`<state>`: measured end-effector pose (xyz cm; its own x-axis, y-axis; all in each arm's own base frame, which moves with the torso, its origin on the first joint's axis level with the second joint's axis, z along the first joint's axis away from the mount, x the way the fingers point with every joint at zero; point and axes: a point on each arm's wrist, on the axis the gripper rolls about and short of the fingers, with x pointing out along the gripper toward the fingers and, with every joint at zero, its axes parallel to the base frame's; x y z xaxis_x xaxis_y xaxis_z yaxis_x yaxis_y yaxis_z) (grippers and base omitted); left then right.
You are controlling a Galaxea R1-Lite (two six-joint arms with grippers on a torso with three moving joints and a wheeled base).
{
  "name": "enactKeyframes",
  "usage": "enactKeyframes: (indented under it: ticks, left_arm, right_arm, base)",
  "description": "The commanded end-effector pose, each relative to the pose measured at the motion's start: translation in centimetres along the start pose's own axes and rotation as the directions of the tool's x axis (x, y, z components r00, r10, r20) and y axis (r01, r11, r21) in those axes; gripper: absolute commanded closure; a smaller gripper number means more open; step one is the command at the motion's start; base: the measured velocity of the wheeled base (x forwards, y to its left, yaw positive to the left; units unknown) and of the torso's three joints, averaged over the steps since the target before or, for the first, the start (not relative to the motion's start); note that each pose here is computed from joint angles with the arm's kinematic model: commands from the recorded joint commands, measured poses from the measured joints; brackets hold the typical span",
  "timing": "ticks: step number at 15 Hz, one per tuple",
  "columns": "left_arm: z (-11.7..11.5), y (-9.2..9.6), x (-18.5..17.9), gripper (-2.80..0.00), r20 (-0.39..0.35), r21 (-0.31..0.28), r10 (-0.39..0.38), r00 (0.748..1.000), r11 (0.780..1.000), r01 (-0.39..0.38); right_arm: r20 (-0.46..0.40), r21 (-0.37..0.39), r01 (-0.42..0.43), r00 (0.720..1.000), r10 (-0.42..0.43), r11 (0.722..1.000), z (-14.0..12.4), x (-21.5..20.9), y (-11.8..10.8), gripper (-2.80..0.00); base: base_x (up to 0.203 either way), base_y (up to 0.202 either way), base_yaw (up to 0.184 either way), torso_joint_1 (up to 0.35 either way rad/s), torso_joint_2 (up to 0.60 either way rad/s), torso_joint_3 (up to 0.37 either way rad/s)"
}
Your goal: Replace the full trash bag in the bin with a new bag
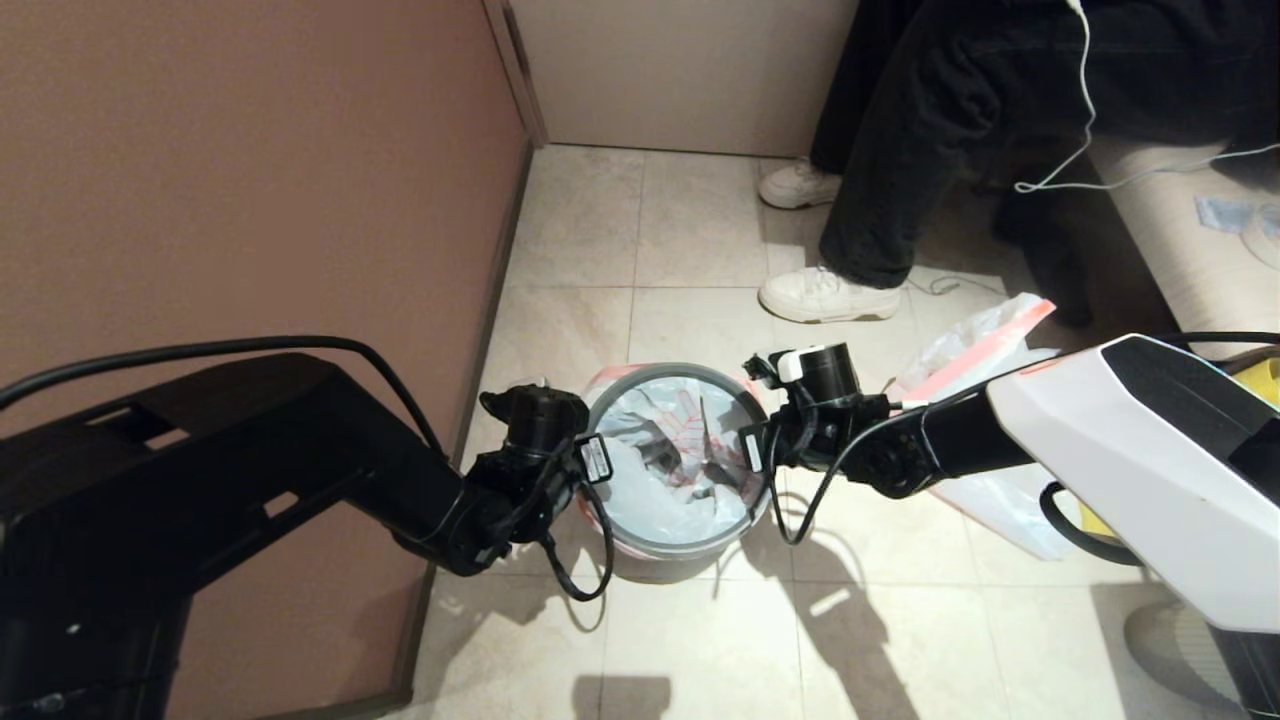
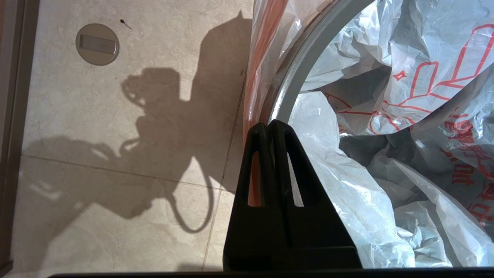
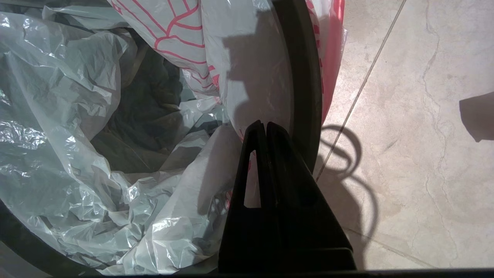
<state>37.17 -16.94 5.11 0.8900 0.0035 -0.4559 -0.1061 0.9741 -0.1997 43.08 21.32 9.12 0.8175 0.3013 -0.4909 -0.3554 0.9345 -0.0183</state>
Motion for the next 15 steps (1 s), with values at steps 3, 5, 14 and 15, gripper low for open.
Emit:
enactKeyframes:
  ticks: [3,5,14,15]
  left_arm:
    - [1.4,-0.2,-1.1,0.0,0.031,-0.015,-0.011,0.999,1.0,0.012]
    - [2.8,-0.7,-2.5,0.0,0.063,-0.024,-0.038,0.997,0.999,0.039]
    - [9.8,-1.6,-5.5,0.0,0.159,0.161,-0.123,0.98,0.982,0.097]
    - [10.8,-1.5,-4.9,0.0,0.177,0.228,-0.144,0.974,0.968,0.102]
  right_arm:
    - [0.038,0.009,-0.008,0.999,0.008,1.0,1.5,-1.6,0.3,0.0]
    - [0.05,0.025,-0.025,0.998,0.023,0.999,2.7,-3.4,0.9,0.0]
    - [0.094,0.14,0.055,0.993,-0.069,0.989,6.4,-13.3,-2.3,0.0]
    - [0.094,0.166,0.136,0.984,-0.153,0.977,6.7,-14.0,-4.2,0.0]
  base:
    - [0.0,0.0,0.0,0.0,0.0,0.0]
    - [0.0,0.0,0.0,0.0,0.0,0.0]
    - [0.0,0.0,0.0,0.0,0.0,0.0]
    - [0.0,0.0,0.0,0.0,0.0,0.0]
